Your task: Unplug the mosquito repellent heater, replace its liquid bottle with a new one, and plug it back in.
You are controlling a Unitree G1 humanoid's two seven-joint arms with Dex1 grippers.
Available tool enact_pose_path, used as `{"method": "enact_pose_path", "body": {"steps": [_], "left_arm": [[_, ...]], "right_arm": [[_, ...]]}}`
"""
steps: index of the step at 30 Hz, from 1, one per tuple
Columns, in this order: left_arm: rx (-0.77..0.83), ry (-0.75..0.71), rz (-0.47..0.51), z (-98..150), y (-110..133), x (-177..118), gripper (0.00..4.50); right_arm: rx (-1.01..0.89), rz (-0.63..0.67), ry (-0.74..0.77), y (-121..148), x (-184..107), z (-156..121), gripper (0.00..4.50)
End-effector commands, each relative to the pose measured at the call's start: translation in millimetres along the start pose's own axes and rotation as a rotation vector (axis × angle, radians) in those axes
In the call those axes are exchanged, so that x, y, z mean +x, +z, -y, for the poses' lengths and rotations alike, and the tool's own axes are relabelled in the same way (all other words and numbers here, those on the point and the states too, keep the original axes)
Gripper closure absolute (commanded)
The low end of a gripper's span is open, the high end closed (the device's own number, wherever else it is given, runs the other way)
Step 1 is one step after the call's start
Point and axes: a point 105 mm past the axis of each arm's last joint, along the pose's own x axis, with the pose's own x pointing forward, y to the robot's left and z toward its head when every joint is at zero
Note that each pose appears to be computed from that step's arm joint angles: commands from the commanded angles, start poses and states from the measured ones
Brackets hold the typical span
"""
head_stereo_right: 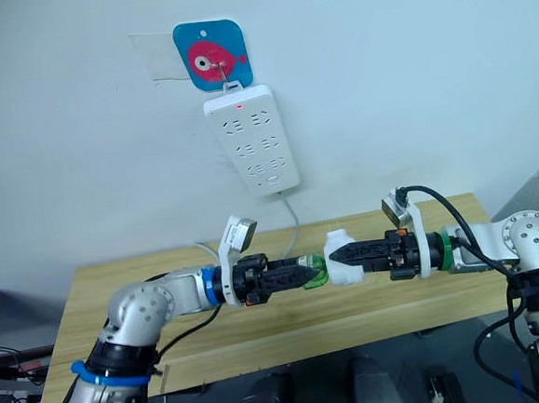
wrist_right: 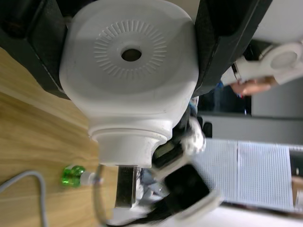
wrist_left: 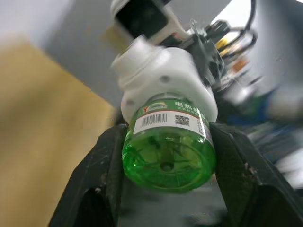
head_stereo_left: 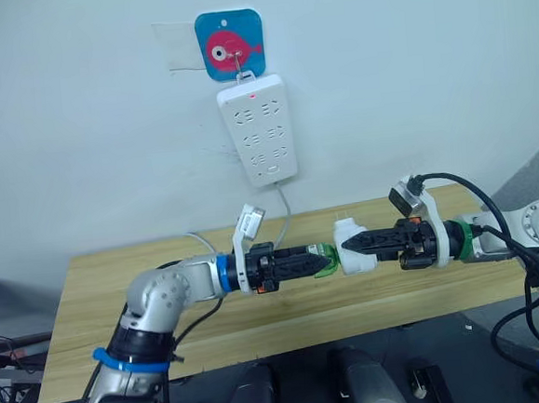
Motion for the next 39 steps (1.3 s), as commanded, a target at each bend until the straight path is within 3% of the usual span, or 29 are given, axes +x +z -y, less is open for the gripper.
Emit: {"method": "enact_pose_path", "body": {"steps": [1, 2, 9, 12, 16, 21, 24, 30, 39], "left_arm": [[-0.152, 0.012, 0.012, -2, 3, -12, 2.2], [-0.171, 0.003, -0.006, -1, 0, -11, 2.2], [-0.138, -0.005, 0.014, 4, 10, -7, 0.05], [-0.018, 0.039, 0.047, 8, 24, -14, 0.0], [0.381, 0.114, 0.017, 31, 39, -24, 0.0], [0.785, 0.083, -0.21, 47, -2, -33, 0.0], [1.15, 0.144, -0.162, 42, 0, -30, 0.0], [1.576, 0.179, -0.085, 26, -4, -16, 0.0], [1.719, 0.186, 0.003, 8, 6, 2, 0.0]], "right_arm": [[-0.054, -0.026, 0.025, -1, -2, -11, 1.51], [-0.055, -0.025, 0.027, 0, -2, -11, 1.51], [-0.045, -0.004, 0.039, 1, -3, -11, 1.51], [-0.025, 0.024, 0.044, 2, -6, -9, 1.51], [0.018, 0.081, 0.035, 8, -14, -3, 1.51], [0.048, 0.103, 0.012, 11, -17, 6, 1.51], [0.053, 0.098, 0.026, 11, -16, 5, 1.51], [0.051, 0.075, 0.055, 10, -12, -1, 1.51], [0.043, 0.056, 0.078, 11, -7, -8, 1.51]]}}
